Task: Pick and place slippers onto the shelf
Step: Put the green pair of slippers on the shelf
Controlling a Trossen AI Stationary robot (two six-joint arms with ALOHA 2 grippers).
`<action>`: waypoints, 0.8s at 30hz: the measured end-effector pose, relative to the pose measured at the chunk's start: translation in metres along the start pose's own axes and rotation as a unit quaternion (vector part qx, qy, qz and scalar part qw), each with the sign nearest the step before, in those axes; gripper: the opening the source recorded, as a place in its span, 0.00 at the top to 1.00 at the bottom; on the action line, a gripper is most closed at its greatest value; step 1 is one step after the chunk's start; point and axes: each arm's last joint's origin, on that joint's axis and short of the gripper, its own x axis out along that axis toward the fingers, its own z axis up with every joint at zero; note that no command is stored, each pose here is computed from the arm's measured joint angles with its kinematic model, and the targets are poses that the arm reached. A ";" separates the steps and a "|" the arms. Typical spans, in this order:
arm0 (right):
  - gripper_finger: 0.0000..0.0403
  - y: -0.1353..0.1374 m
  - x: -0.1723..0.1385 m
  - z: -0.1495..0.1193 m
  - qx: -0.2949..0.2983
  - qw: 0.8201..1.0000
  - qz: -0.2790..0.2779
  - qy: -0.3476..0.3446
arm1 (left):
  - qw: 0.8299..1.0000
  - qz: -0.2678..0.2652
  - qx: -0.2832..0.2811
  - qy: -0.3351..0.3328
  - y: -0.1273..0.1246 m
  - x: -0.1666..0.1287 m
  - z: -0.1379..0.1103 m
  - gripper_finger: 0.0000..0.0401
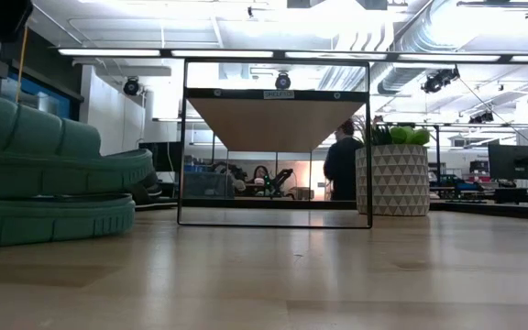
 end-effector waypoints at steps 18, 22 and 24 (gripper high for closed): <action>0.82 0.000 0.000 0.000 0.000 1.000 0.002 0.003 | 0.999 0.015 0.019 -0.025 0.004 0.007 -0.002 0.81; 0.82 0.000 0.000 0.000 0.000 1.000 0.002 0.003 | 0.999 0.021 0.026 -0.029 0.006 0.007 -0.001 0.96; 0.82 0.000 0.000 0.000 0.000 1.000 0.002 0.003 | 0.999 0.024 0.031 -0.029 0.006 0.007 -0.001 0.98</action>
